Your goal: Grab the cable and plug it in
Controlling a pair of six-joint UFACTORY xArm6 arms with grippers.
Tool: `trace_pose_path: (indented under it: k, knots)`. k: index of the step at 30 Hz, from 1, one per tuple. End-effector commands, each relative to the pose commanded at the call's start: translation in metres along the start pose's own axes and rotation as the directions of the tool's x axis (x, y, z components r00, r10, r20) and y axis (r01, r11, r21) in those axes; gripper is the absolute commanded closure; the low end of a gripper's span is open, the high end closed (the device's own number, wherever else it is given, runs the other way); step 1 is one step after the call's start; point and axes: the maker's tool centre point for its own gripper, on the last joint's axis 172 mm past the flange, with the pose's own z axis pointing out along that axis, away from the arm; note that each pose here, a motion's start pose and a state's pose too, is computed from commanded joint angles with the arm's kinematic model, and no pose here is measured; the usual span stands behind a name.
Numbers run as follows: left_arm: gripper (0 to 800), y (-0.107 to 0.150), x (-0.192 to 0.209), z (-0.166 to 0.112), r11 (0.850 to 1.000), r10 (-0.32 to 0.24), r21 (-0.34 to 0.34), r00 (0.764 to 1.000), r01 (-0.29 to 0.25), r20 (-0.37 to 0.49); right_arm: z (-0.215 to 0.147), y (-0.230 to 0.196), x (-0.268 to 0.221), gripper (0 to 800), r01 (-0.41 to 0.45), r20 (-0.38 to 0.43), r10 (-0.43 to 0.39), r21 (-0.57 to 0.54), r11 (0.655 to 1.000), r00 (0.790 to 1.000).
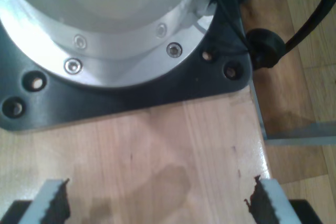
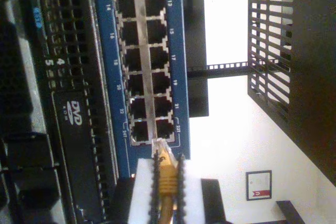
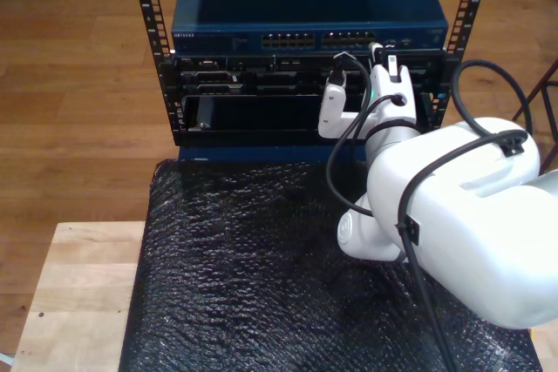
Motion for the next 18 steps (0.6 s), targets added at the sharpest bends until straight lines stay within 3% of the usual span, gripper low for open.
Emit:
trace_pose_path:
  k: [18]
  knots:
    - [0,0.0,0.0,0.0,1.0,0.0,0.0,1.0,0.0,0.0,0.012,-0.001,0.005,800,0.024,0.003,-0.024,-0.02,0.999,1.0]
